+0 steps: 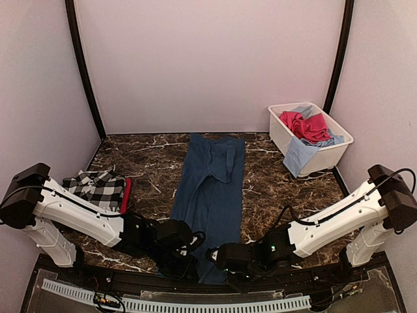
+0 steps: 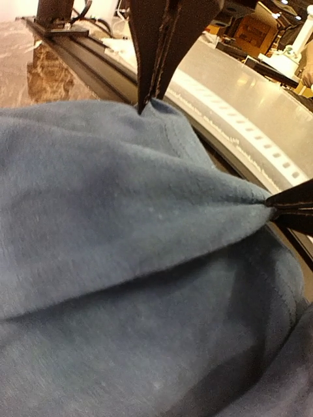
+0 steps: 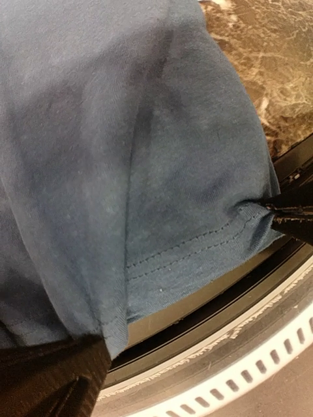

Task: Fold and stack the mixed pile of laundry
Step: Adjust the rectangle-folded T-shirt at the center of the board.

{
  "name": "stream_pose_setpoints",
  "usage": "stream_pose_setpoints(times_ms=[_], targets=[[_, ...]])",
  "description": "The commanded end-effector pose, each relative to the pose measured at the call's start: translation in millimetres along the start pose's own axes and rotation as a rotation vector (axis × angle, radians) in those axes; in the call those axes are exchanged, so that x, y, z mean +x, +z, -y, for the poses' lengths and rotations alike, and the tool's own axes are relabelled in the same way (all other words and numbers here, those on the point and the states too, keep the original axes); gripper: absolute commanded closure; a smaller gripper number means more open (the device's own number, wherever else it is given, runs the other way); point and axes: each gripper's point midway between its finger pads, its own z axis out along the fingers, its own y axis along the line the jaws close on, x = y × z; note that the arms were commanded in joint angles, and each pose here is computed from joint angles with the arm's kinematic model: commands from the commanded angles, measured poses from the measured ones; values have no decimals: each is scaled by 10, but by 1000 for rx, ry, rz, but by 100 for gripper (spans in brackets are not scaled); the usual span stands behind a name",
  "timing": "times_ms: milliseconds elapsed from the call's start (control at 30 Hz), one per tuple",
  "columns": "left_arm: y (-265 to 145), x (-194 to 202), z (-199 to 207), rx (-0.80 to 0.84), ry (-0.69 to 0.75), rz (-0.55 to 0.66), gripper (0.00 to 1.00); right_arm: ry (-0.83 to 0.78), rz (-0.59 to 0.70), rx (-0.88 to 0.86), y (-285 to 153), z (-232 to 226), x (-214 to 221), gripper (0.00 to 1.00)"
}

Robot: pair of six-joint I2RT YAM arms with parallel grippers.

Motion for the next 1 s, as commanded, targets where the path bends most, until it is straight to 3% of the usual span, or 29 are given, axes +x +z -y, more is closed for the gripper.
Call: stream_pose_setpoints(times_ms=[0, 133, 267, 400, 600, 800, 967], targets=[[-91, 34, 248, 127, 31, 18, 100, 44, 18, 25, -136, 75, 77, 100], [-152, 29, 252, 144, 19, 38, 100, 52, 28, 29, -165, 94, 76, 100], [-1, 97, -5, 34, -22, -7, 100, 52, 2, 38, -112, 90, 104, 100], [14, 77, -31, -23, 10, -13, 85, 40, -16, 20, -114, 34, 145, 100], [-423, 17, 93, -11, 57, 93, 66, 17, 1, -20, -230, -43, 159, 62], [-753, 132, -134, 23, -9, 176, 57, 7, 76, -72, -463, -147, -9, 45], [-731, 131, -308, -11, -53, 204, 56, 25, 171, -100, -641, -233, -288, 44]])
